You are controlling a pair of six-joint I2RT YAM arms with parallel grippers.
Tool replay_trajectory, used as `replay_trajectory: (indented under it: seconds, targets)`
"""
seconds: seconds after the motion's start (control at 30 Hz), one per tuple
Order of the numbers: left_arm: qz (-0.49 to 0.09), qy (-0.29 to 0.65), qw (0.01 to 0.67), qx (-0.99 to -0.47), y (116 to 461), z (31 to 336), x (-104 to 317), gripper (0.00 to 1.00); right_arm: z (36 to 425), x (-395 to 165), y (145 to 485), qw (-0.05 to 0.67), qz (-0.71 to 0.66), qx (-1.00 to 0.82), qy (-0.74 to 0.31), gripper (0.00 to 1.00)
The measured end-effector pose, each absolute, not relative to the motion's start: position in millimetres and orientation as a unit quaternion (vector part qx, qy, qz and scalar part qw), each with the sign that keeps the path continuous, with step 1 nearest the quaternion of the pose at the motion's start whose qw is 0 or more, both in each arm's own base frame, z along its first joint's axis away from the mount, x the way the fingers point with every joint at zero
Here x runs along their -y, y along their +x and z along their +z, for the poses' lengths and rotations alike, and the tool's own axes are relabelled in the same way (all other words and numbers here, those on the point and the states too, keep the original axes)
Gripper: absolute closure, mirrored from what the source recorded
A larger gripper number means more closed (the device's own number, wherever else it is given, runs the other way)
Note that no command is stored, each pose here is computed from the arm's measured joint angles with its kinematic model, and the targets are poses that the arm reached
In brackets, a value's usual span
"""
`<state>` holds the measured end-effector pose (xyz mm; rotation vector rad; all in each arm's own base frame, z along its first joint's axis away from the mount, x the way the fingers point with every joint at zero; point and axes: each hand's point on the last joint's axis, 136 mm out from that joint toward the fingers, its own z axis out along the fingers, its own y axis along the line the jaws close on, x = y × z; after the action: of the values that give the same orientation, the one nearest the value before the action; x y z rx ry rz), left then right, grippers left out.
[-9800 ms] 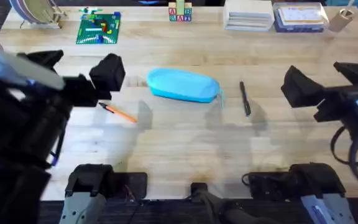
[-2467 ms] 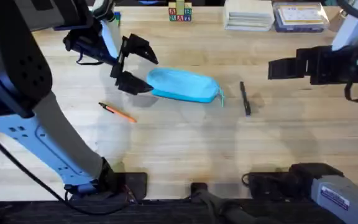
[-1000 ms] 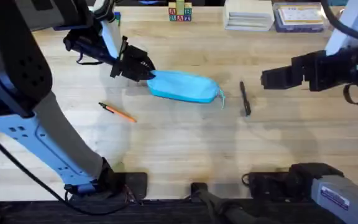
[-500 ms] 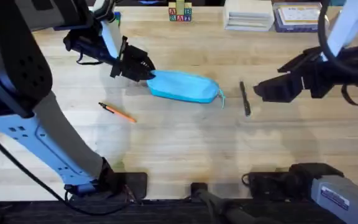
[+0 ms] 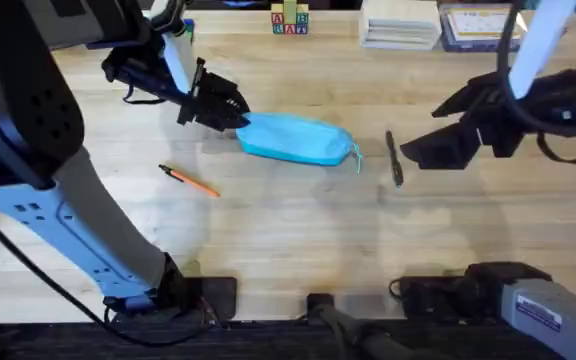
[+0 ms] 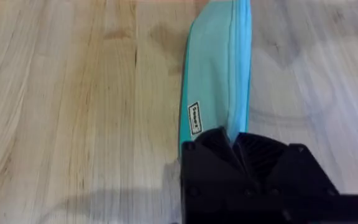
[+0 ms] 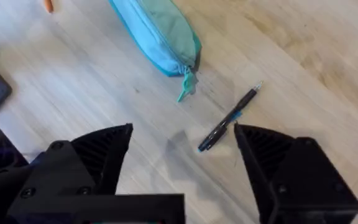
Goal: Unzip the bag, pick up the pens from the table one at a time and place them inside, then zip the bag closed.
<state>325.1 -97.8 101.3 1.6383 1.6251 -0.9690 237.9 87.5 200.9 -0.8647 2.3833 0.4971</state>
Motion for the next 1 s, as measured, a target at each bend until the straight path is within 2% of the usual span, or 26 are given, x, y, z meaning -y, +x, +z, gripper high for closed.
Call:
replay_trajectory:
  seconds: [1.0]
  targets:
    - [-0.363,0.624,0.317,-0.615,327,101,98,0.958,131,-109,273,0.170,0.295,-0.889,-0.308,0.005]
